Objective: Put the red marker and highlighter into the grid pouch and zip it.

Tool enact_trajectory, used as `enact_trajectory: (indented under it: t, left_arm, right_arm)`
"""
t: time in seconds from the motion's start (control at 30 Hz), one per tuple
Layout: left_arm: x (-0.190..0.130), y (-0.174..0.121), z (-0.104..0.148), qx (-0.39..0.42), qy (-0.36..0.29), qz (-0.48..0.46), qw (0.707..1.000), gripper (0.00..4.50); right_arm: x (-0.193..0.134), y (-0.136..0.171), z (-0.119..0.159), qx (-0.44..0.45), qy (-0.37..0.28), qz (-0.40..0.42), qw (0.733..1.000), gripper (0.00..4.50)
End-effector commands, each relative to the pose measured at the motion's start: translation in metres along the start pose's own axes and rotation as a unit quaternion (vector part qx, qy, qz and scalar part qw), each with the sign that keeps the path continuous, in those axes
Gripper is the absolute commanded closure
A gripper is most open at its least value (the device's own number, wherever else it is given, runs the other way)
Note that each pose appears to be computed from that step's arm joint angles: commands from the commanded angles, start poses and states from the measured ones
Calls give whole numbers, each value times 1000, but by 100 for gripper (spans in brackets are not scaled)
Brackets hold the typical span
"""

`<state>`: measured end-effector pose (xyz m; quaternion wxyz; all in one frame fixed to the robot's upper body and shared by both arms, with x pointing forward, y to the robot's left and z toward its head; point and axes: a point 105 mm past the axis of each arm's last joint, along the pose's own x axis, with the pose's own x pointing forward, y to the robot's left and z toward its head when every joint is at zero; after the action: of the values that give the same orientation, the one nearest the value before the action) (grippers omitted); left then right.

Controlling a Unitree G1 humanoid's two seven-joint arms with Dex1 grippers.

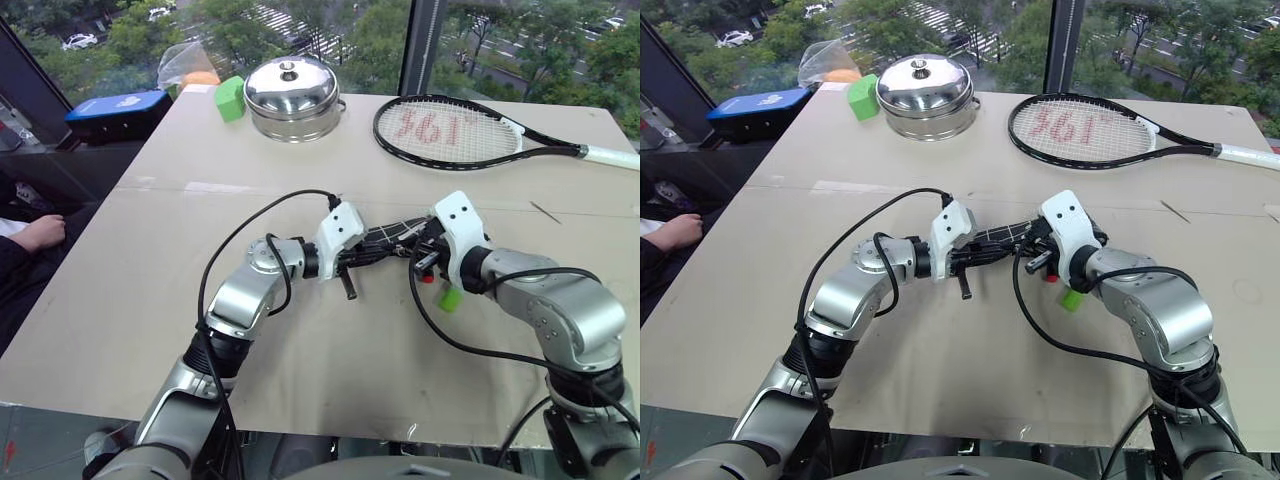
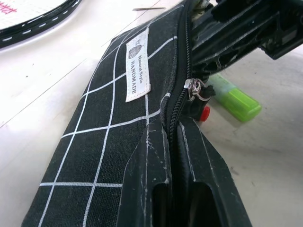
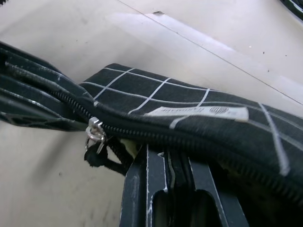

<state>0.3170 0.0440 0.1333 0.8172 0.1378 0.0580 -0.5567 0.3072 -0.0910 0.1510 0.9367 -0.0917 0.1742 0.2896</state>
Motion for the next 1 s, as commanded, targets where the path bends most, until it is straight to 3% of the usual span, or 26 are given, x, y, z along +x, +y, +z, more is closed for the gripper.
enact_trajectory:
  t: [0.03, 0.13, 0.2, 0.33, 0.47, 0.57, 0.77, 0.87, 1.0]
  left_arm:
    - [-3, 0, 15, 17, -26, 0, 1000, 450]
    - [-3, -1, 14, 18, -25, -5, 1000, 450]
    - [-2, -1, 15, 21, -24, -7, 999, 450]
    - [1, 3, 16, 30, -18, -4, 999, 450]
    - [-1, 10, 14, 35, -6, 7, 999, 450]
    - [-3, 14, 12, 36, 3, 16, 999, 450]
    - [-8, 18, 10, 31, 8, 27, 999, 450]
    - [-10, 21, 8, 30, 9, 31, 999, 450]
    - [-14, 27, 7, 29, 12, 41, 999, 450]
  right_arm:
    - [-9, -14, 7, 14, -26, -34, 999, 446]
    - [-6, -4, 12, -79, -34, -17, 996, 446]
    - [1, 6, 11, -195, -32, 0, 980, 446]
    - [23, 15, 3, -393, -12, 27, 919, 446]
    - [36, 11, 5, -493, -8, 30, 869, 446]
    - [38, 8, 9, -516, -10, 33, 856, 328]
    - [34, -5, 19, -531, -10, 13, 847, 24]
    - [24, -10, 22, -512, -10, 7, 859, 7]
    - [-2, -15, 20, -388, -10, 11, 921, 7]
